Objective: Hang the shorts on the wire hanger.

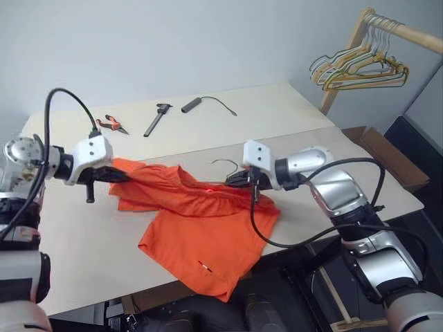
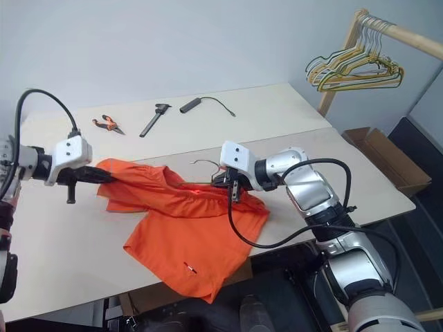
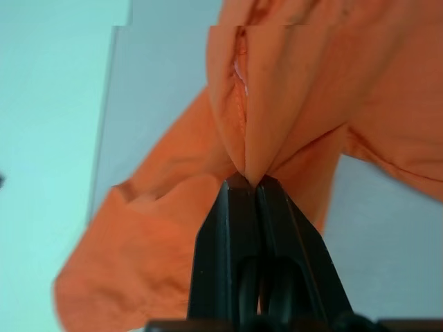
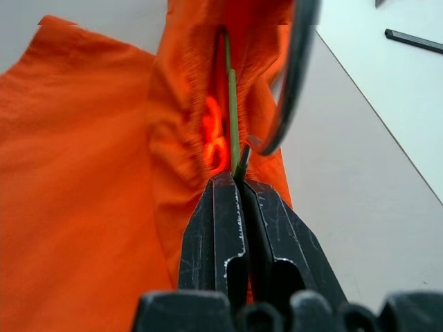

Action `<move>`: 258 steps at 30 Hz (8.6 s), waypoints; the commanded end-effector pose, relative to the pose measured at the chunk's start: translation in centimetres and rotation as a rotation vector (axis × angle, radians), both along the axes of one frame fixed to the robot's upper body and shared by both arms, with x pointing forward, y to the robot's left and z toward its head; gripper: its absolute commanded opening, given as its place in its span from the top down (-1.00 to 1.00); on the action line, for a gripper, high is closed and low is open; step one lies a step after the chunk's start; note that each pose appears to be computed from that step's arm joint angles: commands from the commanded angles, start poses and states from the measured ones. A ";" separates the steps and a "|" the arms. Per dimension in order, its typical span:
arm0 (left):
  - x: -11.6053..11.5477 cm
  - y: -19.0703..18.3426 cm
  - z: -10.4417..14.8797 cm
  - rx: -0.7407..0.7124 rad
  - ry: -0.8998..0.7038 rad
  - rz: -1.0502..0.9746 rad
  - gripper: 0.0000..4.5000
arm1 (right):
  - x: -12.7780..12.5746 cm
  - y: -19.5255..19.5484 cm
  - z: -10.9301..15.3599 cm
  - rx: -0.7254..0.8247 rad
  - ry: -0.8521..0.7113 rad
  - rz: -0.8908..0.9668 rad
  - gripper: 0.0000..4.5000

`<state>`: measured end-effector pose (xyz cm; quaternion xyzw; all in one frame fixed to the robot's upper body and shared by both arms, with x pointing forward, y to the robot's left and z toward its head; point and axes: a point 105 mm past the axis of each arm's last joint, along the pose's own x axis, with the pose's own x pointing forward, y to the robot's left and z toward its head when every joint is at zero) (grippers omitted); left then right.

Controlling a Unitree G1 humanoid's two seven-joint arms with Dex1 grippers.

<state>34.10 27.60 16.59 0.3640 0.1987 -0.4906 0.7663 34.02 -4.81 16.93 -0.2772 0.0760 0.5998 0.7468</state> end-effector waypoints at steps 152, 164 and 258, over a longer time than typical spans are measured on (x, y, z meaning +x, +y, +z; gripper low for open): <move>1.9 -10.3 1.4 -0.048 -0.043 -0.389 1.00 | 2.6 -3.2 -2.3 -0.257 0.052 -0.133 0.98; 2.0 -11.3 4.0 -0.175 -0.149 -0.422 -0.04 | 0.4 -3.9 -0.2 -0.111 0.195 -0.074 1.00; -3.7 -15.5 15.7 -1.077 -0.119 -0.299 -1.00 | -4.3 -37.6 5.7 0.544 0.346 -2.287 0.19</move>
